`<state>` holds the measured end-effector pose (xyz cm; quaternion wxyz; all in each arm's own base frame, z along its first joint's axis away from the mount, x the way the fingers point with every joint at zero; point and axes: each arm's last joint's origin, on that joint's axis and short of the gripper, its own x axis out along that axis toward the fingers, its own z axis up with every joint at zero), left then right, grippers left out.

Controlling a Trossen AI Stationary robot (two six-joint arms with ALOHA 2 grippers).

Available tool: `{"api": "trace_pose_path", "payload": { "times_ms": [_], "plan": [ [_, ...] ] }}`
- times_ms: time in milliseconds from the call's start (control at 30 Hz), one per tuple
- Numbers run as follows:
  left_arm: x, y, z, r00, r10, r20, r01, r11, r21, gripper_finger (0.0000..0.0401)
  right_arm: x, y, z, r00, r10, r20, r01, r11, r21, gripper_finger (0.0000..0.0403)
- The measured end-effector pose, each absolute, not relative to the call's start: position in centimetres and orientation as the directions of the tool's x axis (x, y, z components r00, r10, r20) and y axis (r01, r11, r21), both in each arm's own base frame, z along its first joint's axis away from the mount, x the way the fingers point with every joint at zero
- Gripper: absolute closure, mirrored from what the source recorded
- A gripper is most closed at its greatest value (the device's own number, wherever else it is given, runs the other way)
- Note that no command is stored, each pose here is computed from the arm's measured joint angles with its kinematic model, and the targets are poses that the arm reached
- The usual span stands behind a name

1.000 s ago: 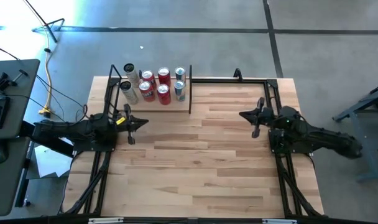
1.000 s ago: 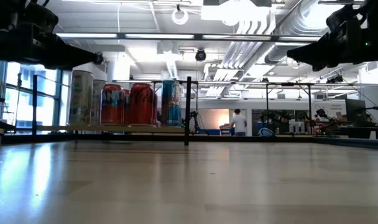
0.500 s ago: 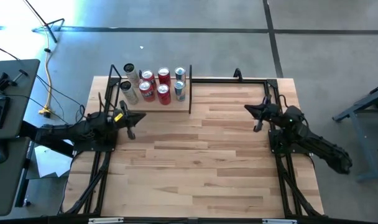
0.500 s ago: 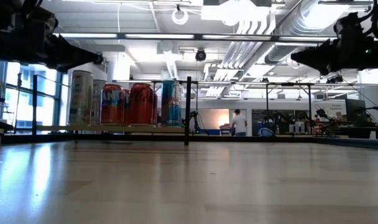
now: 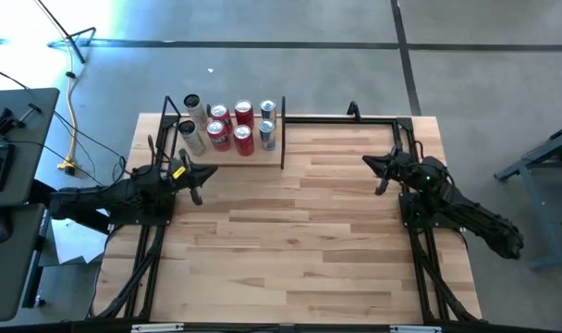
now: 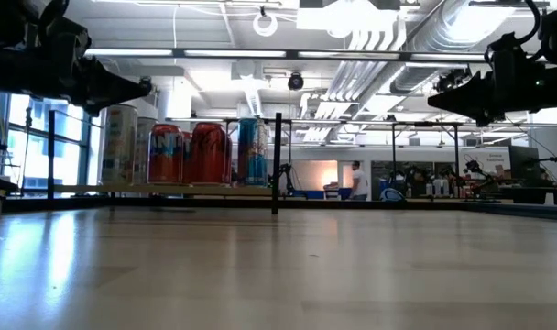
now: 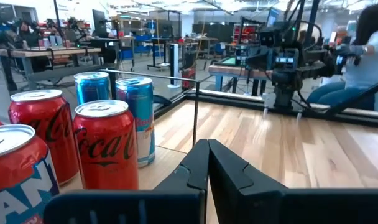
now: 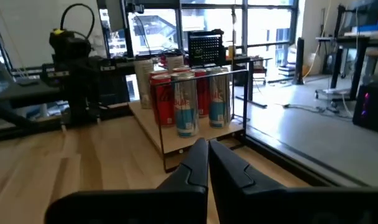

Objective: Place canned beverage on shelf
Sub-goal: Return to Home Position

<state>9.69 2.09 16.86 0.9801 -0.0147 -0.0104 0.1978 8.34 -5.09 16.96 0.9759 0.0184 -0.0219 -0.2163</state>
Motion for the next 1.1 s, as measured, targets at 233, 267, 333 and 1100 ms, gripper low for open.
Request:
{"api": "trace_pose_path", "payload": {
  "times_ms": [233,267,333,1100],
  "plan": [
    [9.98,2.12,16.5,0.923,0.384,-0.029,-0.385,0.922,-0.033,0.0398,8.32,-5.13,16.94,0.898,-0.439,0.034,0.438,0.899,0.02,0.0403],
    [9.99,2.12,16.48,0.923,0.384,-0.031,-0.385,0.923,-0.032,0.0398,8.32,-5.13,16.93,0.898,-0.439,0.033,0.438,0.899,0.017,0.0403],
    [10.02,2.13,16.45,0.923,0.384,-0.035,-0.384,0.923,-0.018,0.0398,8.32,-5.13,16.93,0.898,-0.439,0.033,0.438,0.899,0.018,0.0403],
    [10.03,2.13,16.43,0.923,0.384,-0.036,-0.384,0.923,-0.013,0.0398,8.33,-5.13,16.89,0.898,-0.438,0.032,0.437,0.899,0.021,0.0403]
  ]
}}
